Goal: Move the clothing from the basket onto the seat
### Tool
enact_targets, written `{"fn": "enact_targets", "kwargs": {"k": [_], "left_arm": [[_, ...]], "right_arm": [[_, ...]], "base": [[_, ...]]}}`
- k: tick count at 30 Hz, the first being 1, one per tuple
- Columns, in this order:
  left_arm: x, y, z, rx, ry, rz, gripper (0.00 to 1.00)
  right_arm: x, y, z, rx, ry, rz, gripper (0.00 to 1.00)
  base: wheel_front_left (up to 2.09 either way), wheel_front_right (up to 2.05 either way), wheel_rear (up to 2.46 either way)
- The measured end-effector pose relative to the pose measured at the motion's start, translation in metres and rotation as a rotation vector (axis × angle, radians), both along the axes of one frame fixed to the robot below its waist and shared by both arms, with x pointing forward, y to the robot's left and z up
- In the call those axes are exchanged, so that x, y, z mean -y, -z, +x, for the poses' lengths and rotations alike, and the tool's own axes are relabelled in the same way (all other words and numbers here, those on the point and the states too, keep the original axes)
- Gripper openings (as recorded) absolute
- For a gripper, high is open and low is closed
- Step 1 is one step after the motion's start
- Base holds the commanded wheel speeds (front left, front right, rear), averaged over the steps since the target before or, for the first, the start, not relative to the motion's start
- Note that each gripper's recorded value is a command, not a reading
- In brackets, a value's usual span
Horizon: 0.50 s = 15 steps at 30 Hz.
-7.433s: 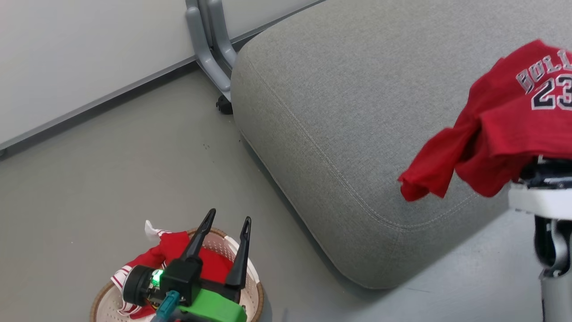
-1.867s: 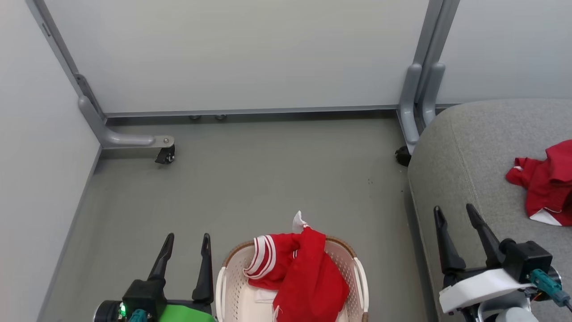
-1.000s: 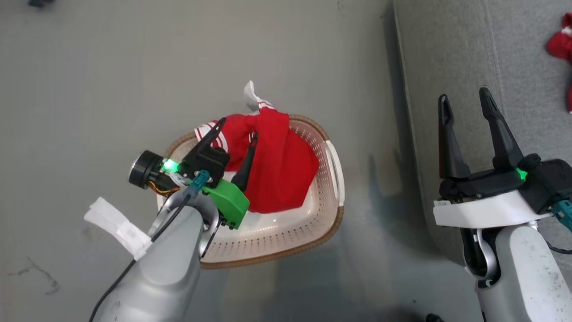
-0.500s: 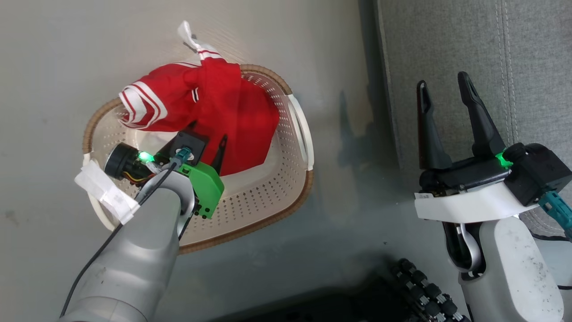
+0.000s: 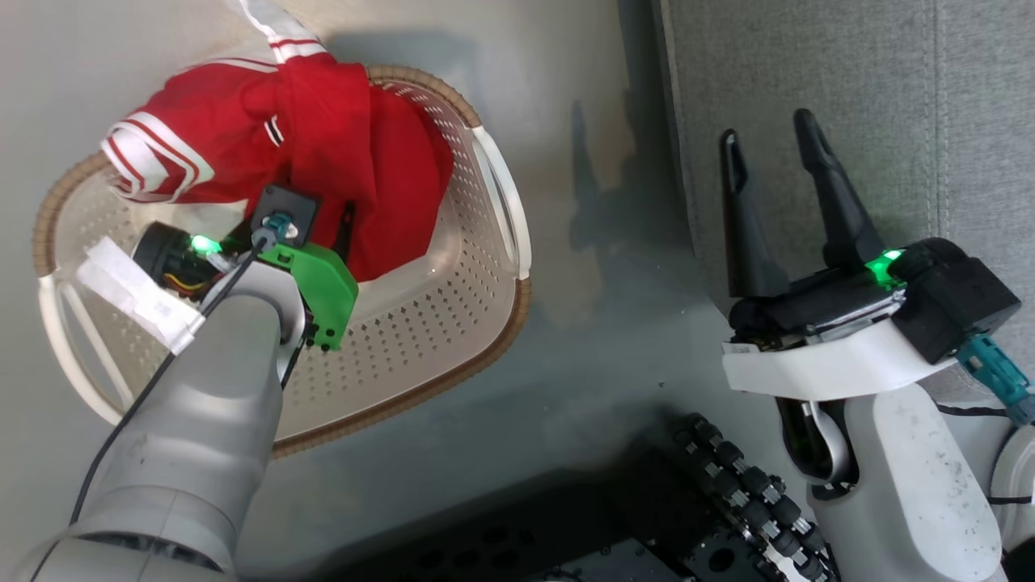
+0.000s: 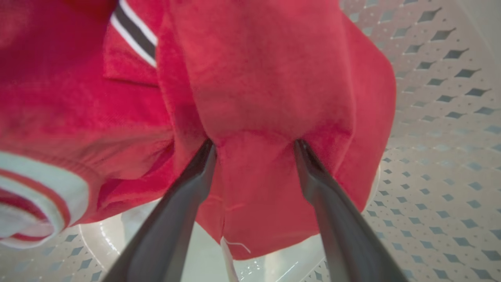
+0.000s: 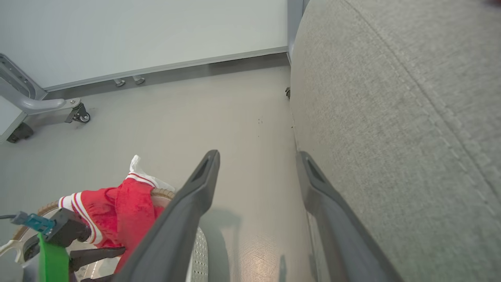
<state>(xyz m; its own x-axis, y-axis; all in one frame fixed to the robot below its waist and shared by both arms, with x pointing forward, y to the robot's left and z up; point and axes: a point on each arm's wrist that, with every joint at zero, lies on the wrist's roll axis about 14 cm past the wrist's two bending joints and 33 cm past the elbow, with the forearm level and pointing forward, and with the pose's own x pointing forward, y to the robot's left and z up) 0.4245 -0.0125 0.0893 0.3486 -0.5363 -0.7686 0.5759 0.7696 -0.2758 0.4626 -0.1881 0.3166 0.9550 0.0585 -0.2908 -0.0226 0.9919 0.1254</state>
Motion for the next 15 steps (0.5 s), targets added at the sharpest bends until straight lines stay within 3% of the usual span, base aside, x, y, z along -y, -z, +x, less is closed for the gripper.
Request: {"fn": "enact_targets", "kwargs": {"k": [15], "left_arm": [[0.023,0.028,-0.01,-0.087,0.067,0.006,1.0]], "right_arm": [[0.001,0.024,-0.01,-0.069,0.01,0.012,1.0]], "base": [[0.0,0.0,0.0]]}}
